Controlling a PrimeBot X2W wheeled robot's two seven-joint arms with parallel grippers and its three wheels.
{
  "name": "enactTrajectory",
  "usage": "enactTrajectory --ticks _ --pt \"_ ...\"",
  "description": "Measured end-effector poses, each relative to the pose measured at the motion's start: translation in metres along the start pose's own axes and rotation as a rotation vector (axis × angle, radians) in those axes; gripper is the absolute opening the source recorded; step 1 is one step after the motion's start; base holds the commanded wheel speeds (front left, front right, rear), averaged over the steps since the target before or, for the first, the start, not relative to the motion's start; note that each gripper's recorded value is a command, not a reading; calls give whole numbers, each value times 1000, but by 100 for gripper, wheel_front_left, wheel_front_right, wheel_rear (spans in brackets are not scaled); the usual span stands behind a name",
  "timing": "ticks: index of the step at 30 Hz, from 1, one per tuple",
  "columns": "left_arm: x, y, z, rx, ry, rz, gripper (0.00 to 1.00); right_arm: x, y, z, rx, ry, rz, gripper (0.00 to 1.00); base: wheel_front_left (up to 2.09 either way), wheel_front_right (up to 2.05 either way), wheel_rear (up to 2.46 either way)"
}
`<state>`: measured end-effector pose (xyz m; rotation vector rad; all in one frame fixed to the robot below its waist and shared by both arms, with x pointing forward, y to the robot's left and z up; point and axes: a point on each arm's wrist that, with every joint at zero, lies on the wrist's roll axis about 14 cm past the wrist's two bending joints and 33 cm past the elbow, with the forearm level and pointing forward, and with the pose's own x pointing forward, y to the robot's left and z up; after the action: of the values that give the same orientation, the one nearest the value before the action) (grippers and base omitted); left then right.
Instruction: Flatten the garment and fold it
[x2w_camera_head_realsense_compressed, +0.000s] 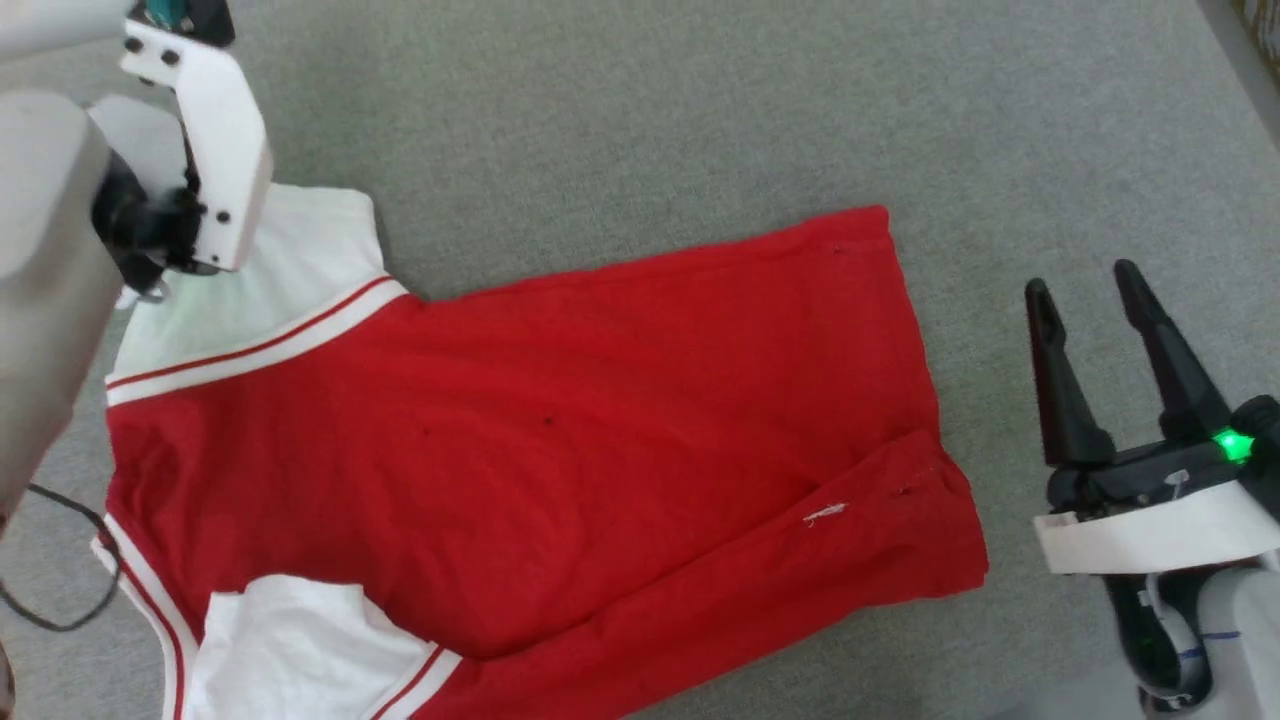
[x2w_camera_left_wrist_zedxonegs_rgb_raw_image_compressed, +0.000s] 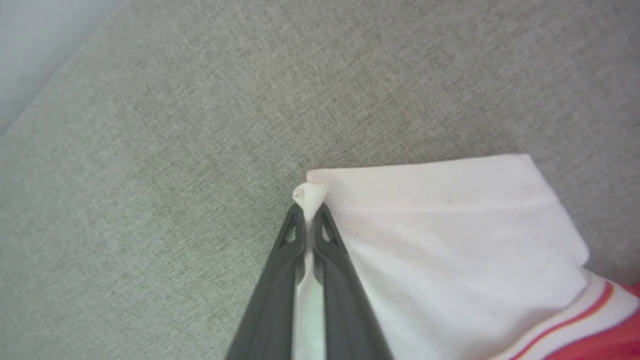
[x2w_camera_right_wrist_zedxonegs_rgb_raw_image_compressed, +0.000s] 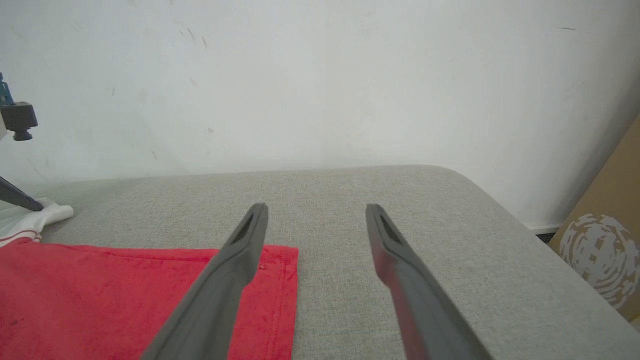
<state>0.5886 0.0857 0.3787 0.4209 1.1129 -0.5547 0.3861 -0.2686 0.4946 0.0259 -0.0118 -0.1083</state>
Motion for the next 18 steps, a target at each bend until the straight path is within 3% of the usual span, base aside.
enactTrajectory --ticks 10,15,18 --pt "-59 -24 8 104 -206 -21 0 27 1 55 -148 -16 122 100 0 0 0" --pt "-85 -28 -2 138 -277 -16 0 51 19 46 -161 196 224 100 0 0 0" --pt "-100 -30 -3 149 -322 -15 0 58 23 28 -253 393 277 100 0 0 0"
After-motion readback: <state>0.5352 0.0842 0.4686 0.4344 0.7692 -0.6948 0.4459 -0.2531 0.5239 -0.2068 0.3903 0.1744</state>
